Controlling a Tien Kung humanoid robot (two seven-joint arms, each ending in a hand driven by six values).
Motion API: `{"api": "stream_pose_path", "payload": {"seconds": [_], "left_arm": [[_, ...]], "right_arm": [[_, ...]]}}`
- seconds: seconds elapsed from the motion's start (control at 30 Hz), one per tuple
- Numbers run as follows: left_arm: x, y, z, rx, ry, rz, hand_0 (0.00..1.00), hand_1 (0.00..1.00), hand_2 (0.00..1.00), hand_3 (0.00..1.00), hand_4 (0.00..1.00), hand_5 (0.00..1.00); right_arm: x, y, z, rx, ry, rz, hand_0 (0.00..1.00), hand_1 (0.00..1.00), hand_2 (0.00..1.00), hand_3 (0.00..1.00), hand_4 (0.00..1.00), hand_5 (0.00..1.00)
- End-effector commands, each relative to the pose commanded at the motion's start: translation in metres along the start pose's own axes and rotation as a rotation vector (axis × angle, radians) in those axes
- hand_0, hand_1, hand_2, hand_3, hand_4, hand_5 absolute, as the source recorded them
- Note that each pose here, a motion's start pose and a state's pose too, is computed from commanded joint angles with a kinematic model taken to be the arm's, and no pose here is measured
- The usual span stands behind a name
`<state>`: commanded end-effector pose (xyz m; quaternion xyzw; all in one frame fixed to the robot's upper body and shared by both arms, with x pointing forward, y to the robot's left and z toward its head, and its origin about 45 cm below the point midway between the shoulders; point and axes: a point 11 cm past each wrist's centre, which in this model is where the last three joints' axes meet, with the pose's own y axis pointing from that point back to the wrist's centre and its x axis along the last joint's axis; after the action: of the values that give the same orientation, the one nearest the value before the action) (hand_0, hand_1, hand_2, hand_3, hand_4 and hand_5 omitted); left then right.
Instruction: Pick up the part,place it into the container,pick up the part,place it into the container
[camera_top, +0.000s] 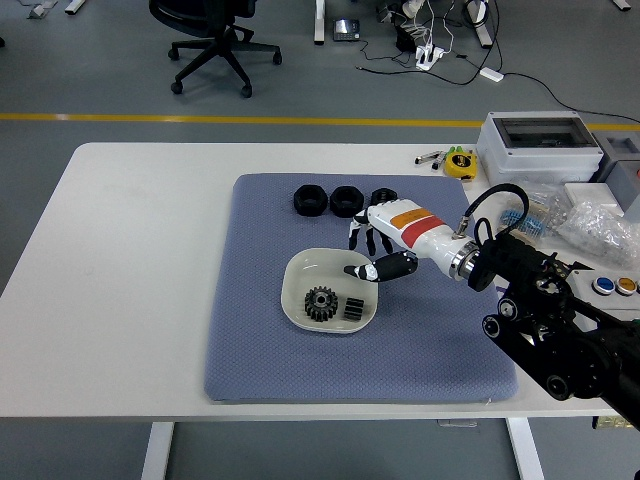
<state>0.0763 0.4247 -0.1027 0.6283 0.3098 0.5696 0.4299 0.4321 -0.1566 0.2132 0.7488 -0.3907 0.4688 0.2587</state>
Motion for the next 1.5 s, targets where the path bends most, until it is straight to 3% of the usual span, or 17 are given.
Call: {"api": "stream_pose_path", "payload": {"seconds": [0.03, 0.2, 0.23, 0.3, 0.4, 0.43, 0.5, 0.6, 0.63, 0.8, 0.83, 0.93, 1.0, 1.03, 1.2, 1.23, 1.5], "left_arm": [[0.0, 0.0, 0.0, 0.0, 0.0, 0.0, 0.693, 0.689, 0.742, 0.58, 0.652, 0.612], [0.0, 0.0, -0.002, 0.004, -0.001, 0.001, 0.693, 0.689, 0.742, 0.58, 0.652, 0.612], [0.0, 0.0, -0.003, 0.005, -0.003, 0.001, 0.693, 0.689, 0.74, 0.58, 0.651, 0.611], [-0.001, 0.0, -0.004, 0.007, -0.007, -0.001, 0.693, 0.689, 0.74, 0.58, 0.651, 0.611], [-0.002, 0.0, -0.004, 0.007, -0.011, -0.003, 0.693, 0.689, 0.74, 0.58, 0.651, 0.611], [-0.002, 0.0, -0.004, 0.007, -0.011, -0.003, 0.693, 0.689, 0.738, 0.58, 0.65, 0.61], [-0.003, 0.0, -0.005, 0.008, -0.009, -0.004, 0.693, 0.689, 0.738, 0.58, 0.65, 0.61], [-0.004, 0.0, -0.004, 0.005, -0.005, -0.007, 0.693, 0.689, 0.738, 0.58, 0.65, 0.61], [-0.004, 0.0, -0.003, 0.003, -0.004, -0.007, 0.691, 0.689, 0.729, 0.579, 0.651, 0.613], [-0.005, 0.0, -0.001, -0.003, 0.006, -0.009, 0.691, 0.689, 0.729, 0.579, 0.651, 0.613], [-0.006, 0.0, -0.001, -0.004, 0.007, -0.01, 0.692, 0.689, 0.723, 0.578, 0.65, 0.613], [-0.007, 0.001, 0.001, -0.007, 0.003, -0.012, 0.692, 0.689, 0.723, 0.578, 0.65, 0.613], [-0.009, 0.001, 0.002, -0.009, 0.003, -0.016, 0.692, 0.689, 0.723, 0.578, 0.65, 0.613], [-0.009, 0.001, 0.002, -0.009, 0.003, -0.016, 0.69, 0.684, 0.711, 0.577, 0.649, 0.615], [-0.012, 0.001, 0.002, -0.011, 0.006, -0.023, 0.69, 0.684, 0.711, 0.577, 0.649, 0.615], [-0.013, 0.001, 0.002, -0.012, 0.006, -0.024, 0.69, 0.681, 0.704, 0.575, 0.647, 0.612], [-0.014, 0.002, 0.003, -0.015, 0.002, -0.028, 0.689, 0.681, 0.7, 0.574, 0.646, 0.614]], "right_arm": [[0.004, 0.003, 0.007, -0.024, -0.039, 0.032, 0.276, 0.456, 0.524, 0.525, 0.804, 0.461], [0.024, 0.024, 0.041, -0.151, -0.239, 0.198, 0.276, 0.456, 0.524, 0.525, 0.804, 0.461], [0.026, 0.027, 0.047, -0.179, -0.267, 0.229, 0.444, 0.576, 0.657, 0.541, 0.86, 0.568], [0.035, 0.04, 0.066, -0.264, -0.361, 0.342, 0.444, 0.576, 0.657, 0.541, 0.86, 0.568], [0.038, 0.055, 0.085, -0.334, -0.487, 0.424, 0.444, 0.576, 0.657, 0.541, 0.86, 0.568], [0.038, 0.059, 0.09, -0.349, -0.531, 0.438, 0.604, 0.675, 0.742, 0.611, 0.948, 0.707], [0.036, 0.068, 0.098, -0.373, -0.63, 0.459, 0.604, 0.675, 0.742, 0.611, 0.948, 0.707], [0.032, 0.081, 0.107, -0.392, -0.802, 0.476, 0.604, 0.675, 0.742, 0.611, 0.948, 0.707], [0.032, 0.085, 0.11, -0.394, -0.855, 0.481, 0.704, 0.725, 0.781, 0.71, 0.994, 0.761], [0.035, 0.104, 0.121, -0.403, -1.127, 0.556, 0.704, 0.725, 0.781, 0.71, 0.994, 0.761], [0.036, 0.108, 0.124, -0.414, -1.175, 0.579, 0.723, 0.736, 0.785, 0.742, 0.998, 0.863], [0.035, 0.116, 0.13, -0.426, -1.303, 0.631, 0.723, 0.736, 0.785, 0.742, 0.998, 0.863], [0.035, 0.122, 0.132, -0.427, -1.329, 0.654, 0.723, 0.736, 0.785, 0.742, 0.998, 0.863], [0.034, 0.123, 0.132, -0.426, -1.33, 0.656, 0.747, 0.749, 0.79, 0.774, 0.998, 0.941], [0.03, 0.131, 0.13, -0.412, -1.317, 0.653, 0.747, 0.749, 0.79, 0.774, 0.998, 0.941], [0.029, 0.132, 0.13, -0.408, -1.311, 0.647, 0.816, 0.778, 0.811, 0.801, 0.998, 0.964], [0.026, 0.131, 0.127, -0.381, -1.314, 0.639, 0.834, 0.795, 0.823, 0.803, 0.998, 0.973]]}}
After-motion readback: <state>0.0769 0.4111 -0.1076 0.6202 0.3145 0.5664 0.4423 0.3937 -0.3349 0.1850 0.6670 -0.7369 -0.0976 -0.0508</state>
